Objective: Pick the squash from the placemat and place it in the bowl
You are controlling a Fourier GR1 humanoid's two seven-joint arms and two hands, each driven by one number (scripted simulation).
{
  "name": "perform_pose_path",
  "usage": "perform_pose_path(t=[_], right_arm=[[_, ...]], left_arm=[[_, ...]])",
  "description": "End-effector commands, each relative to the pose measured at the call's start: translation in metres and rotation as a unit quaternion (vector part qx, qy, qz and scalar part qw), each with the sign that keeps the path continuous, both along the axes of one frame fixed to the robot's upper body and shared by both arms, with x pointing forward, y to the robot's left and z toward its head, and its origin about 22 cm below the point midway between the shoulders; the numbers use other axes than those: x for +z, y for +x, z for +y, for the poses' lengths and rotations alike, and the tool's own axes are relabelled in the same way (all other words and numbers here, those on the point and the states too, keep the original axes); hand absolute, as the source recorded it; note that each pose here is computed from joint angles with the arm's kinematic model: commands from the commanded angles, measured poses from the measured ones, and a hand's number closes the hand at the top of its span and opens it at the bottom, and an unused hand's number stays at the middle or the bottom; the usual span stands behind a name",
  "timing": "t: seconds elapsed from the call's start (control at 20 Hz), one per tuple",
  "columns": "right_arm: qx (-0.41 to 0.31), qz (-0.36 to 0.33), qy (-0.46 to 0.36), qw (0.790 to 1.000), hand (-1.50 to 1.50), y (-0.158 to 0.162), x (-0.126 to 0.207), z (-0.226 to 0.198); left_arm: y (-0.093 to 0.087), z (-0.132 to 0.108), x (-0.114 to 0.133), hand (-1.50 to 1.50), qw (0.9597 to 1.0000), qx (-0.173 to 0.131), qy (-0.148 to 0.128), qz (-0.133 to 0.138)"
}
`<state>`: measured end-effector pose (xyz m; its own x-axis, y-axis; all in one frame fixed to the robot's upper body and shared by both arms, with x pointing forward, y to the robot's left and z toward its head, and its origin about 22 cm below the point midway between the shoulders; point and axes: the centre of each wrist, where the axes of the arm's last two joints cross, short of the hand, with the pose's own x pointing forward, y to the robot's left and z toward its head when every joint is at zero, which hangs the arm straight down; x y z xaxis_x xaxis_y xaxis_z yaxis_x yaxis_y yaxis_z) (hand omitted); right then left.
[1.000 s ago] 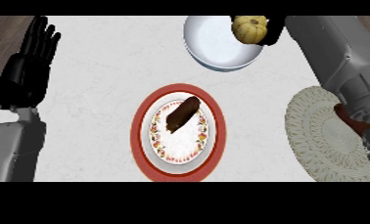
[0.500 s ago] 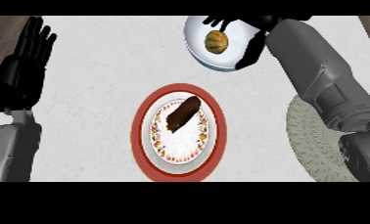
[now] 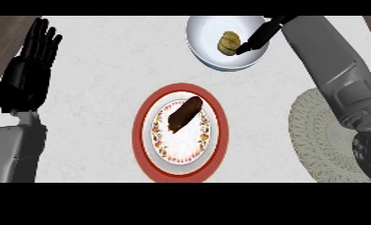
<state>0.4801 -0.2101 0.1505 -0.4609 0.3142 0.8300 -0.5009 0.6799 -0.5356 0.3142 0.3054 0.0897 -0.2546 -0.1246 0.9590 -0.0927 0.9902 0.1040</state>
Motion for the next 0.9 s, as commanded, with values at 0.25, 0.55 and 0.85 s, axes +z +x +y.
perform_pose_path(t=[0.25,0.55,0.85], right_arm=[[-0.090,0.025,0.083,0.992,-1.50,-0.009,0.028,-0.096],[-0.104,0.029,0.112,0.988,-1.50,-0.019,0.037,-0.133],[-0.119,0.030,0.116,0.986,-1.50,-0.027,0.045,-0.158]], left_arm=[[0.005,-0.008,0.016,0.00,0.9997,-0.019,-0.003,-0.011],[0.007,-0.011,0.015,0.00,0.9995,-0.026,-0.002,-0.016],[0.009,-0.015,0.024,0.00,0.9988,-0.038,-0.001,-0.030]])
